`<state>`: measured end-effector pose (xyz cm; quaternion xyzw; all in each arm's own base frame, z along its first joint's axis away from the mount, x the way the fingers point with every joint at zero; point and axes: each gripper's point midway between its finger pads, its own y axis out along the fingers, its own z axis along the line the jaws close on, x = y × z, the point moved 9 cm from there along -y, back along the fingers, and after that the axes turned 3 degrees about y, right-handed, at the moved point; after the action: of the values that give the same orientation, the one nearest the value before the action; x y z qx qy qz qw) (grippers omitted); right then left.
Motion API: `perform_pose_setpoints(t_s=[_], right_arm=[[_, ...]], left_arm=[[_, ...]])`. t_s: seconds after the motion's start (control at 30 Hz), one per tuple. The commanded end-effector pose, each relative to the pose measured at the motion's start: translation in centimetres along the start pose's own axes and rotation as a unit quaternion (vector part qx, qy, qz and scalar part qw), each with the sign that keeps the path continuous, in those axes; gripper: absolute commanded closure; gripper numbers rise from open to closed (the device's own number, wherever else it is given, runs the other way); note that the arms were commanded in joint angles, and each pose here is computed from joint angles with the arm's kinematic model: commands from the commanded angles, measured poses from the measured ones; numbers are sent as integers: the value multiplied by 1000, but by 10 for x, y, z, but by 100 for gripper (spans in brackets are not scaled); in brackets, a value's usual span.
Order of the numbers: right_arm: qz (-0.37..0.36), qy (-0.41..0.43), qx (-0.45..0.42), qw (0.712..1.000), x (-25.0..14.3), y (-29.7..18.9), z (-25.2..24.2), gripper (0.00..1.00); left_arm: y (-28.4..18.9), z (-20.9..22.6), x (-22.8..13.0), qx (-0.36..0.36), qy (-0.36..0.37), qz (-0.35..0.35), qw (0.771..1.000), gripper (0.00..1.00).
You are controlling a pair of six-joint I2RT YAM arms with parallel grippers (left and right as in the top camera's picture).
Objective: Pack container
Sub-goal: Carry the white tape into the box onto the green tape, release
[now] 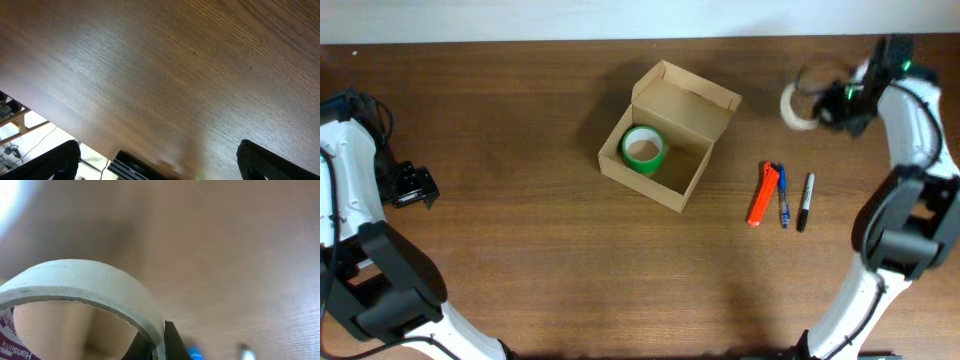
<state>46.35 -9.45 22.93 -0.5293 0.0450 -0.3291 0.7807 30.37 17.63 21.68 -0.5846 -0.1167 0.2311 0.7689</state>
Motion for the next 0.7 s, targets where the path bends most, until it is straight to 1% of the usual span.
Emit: perform_pose_setpoints(t_s=[0.0, 0.07, 0.13, 0.2, 0.23, 0.27, 0.37, 0.43, 0.57, 0.63, 0.67], right_arm=[[-153, -215, 125, 957, -20, -157, 117, 96], [-185, -262, 131, 938, -42, -192, 150, 96], [-204, -310, 122, 921, -68, -211, 179, 96], [-194, -381, 112, 897, -105, -209, 214, 96], [-183, -403, 106, 890, -117, -202, 223, 96], [-163, -434, 96, 881, -133, -189, 234, 96], [-109, -502, 74, 855, -164, -151, 255, 96], [-69, -547, 59, 832, -183, -118, 266, 96], [1, -601, 24, 799, -204, -55, 272, 96], [36, -615, 8, 788, -210, -22, 270, 96], [50, -615, 2, 787, -211, -8, 268, 96]], left_arm=[[-1, 2, -1, 2, 6, -1, 1000, 0], [-1, 2, -1, 1, 6, -1, 1000, 0], [-1, 2, -1, 1, 6, -1, 1000, 0], [-1, 2, -1, 1, 6, -1, 1000, 0], [-1, 2, -1, 1, 6, -1, 1000, 0], [-1, 2, -1, 1, 6, -1, 1000, 0], [-1, 2, -1, 1, 6, -1, 1000, 0], [-1, 2, -1, 1, 6, -1, 1000, 0], [-1, 2, -1, 1, 6, -1, 1000, 0], [-1, 2, -1, 1, 6, -1, 1000, 0], [-1, 2, -1, 1, 6, -1, 1000, 0]])
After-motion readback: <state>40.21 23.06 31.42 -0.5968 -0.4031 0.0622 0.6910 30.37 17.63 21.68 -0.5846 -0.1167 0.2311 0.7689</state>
